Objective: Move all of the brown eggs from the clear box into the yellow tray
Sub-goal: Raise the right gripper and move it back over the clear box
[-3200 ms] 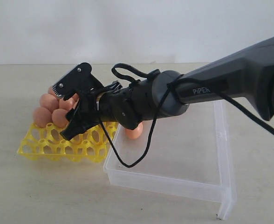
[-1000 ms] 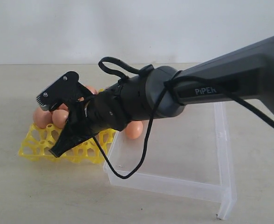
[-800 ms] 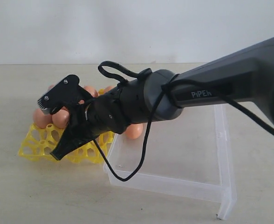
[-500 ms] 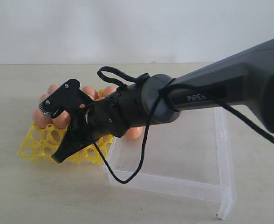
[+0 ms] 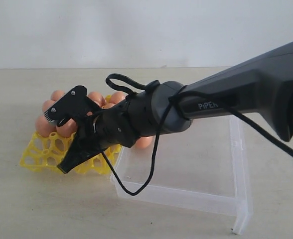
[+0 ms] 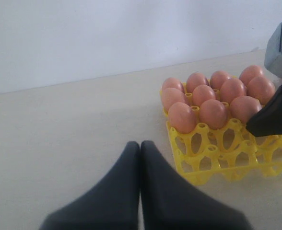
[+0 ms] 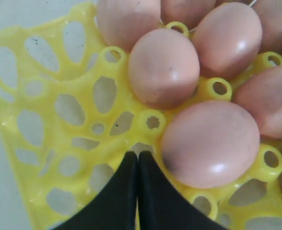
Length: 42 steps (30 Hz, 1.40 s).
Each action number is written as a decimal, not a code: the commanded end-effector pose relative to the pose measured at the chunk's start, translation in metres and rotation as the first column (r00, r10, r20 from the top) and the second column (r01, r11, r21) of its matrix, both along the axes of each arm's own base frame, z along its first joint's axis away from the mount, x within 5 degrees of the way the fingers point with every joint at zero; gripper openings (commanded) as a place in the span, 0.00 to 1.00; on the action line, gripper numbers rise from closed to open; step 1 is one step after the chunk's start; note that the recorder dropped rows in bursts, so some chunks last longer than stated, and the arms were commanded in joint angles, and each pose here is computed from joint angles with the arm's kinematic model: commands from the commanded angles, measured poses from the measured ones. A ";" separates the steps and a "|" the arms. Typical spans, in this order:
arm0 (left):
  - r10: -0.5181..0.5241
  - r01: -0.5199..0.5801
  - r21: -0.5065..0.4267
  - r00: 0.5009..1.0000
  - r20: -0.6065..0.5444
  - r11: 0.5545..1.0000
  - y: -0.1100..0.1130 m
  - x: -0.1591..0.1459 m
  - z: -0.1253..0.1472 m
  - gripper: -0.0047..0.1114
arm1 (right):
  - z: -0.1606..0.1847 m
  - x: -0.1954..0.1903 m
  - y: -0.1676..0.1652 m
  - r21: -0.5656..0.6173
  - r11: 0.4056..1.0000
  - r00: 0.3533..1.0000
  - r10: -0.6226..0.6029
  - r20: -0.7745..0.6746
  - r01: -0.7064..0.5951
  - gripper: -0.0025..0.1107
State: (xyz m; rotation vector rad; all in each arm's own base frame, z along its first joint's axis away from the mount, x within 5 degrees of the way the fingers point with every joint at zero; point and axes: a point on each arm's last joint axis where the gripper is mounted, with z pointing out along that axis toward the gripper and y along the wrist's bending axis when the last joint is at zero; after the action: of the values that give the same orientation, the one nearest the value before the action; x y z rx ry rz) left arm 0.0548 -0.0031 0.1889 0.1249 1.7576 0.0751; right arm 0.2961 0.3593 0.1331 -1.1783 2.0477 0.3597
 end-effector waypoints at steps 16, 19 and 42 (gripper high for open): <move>-0.001 0.001 -0.012 1.000 0.000 1.000 0.000 0.000 -0.001 0.00 | 0.036 0.011 -0.005 0.095 0.995 0.995 -0.020 0.100 0.011 0.02; -0.001 0.001 -0.012 1.000 0.000 1.000 0.000 0.000 -0.001 0.00 | 0.035 0.011 -0.006 0.083 0.997 0.995 -0.016 0.095 0.008 0.02; -0.001 0.001 -0.012 1.000 0.000 1.000 0.000 0.000 -0.001 0.00 | 0.083 0.029 -0.122 -0.426 0.800 0.879 -0.476 -0.022 0.422 0.02</move>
State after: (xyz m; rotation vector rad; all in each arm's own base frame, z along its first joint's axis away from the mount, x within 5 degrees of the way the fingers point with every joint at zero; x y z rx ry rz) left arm 0.0548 -0.0031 0.1889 0.1249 1.7576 0.0751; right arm 0.3242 0.2463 0.2157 -0.9446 2.4554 -0.1710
